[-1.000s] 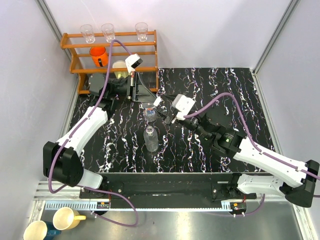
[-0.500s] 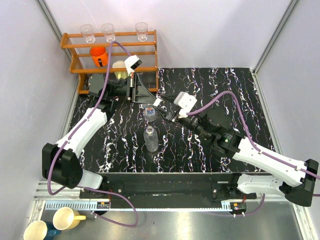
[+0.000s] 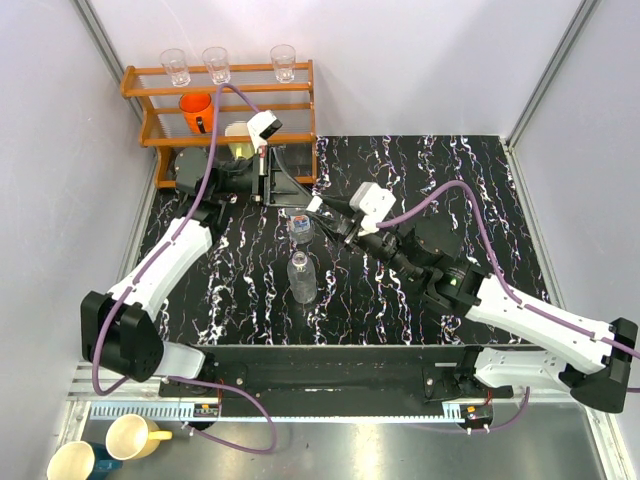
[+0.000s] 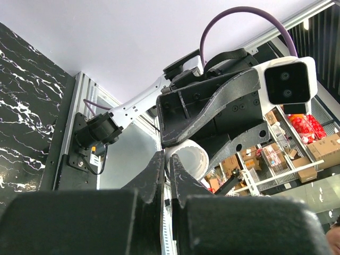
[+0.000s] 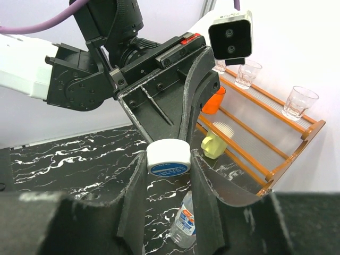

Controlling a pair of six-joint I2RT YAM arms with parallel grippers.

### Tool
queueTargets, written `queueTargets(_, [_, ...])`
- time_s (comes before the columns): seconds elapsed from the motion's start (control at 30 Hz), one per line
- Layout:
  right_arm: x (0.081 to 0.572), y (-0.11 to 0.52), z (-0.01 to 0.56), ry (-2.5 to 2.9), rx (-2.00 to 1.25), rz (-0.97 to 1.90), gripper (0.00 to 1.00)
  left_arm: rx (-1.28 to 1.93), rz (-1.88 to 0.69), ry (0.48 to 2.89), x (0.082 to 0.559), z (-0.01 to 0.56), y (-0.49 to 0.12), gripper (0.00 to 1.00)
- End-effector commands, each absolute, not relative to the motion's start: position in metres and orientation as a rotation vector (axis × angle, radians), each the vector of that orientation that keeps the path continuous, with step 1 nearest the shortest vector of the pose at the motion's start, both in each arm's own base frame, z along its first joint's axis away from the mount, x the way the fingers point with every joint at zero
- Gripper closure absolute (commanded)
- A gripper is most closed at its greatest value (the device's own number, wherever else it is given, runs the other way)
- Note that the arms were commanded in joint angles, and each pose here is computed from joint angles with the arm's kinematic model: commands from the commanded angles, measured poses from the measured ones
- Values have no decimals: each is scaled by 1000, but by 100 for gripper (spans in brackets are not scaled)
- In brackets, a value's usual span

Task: Screw on the bottle caps

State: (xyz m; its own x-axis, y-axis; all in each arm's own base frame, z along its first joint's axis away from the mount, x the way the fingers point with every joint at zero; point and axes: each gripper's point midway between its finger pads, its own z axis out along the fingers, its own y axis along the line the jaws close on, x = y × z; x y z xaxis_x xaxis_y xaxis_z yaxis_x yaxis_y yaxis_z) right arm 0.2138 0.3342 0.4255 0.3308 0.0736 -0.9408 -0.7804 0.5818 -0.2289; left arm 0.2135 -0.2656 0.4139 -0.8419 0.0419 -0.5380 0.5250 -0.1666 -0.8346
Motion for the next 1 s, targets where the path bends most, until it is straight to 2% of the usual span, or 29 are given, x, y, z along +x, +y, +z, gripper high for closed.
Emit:
queueTargets(0.0, [204, 319, 460, 1032, -682, 691, 67, 670, -2035, 1722, 205, 421, -263, 96])
queueTargets(0.1, [198, 314, 466, 1034, -672, 715, 71, 663, -2022, 1735, 207, 417, -263, 87])
queueTargets(0.2, [192, 309, 468, 1054, -672, 728, 74, 671, -2004, 1743, 210, 413, -261, 45])
queueTargets(0.23, [192, 307, 462, 1083, -678, 718, 75, 669, -1993, 1758, 213, 410, -261, 25])
queueTargets(0.37, [183, 288, 461, 1127, -669, 700, 76, 681, -1878, 1789, 234, 400, -245, 4])
queueTargets(0.5, [175, 267, 458, 1175, -640, 706, 76, 729, -1563, 1868, 248, 355, -225, 1])
queueTargets(0.53, [173, 260, 460, 1176, -626, 706, 76, 834, -1450, 1864, 238, 336, -220, 1])
queueTargets(0.6, [172, 254, 453, 1209, -627, 696, 76, 814, -1347, 1932, 237, 302, -213, 1])
queueTargets(0.63, [172, 252, 451, 1222, -630, 689, 76, 881, -1261, 1881, 231, 297, -209, 1])
queueTargets(0.77, [173, 249, 450, 1240, -629, 678, 76, 938, -1135, 1896, 213, 252, -200, 1])
queueTargets(0.97, [175, 254, 448, 1256, -628, 680, 75, 995, -1047, 1913, 206, 226, -204, 1])
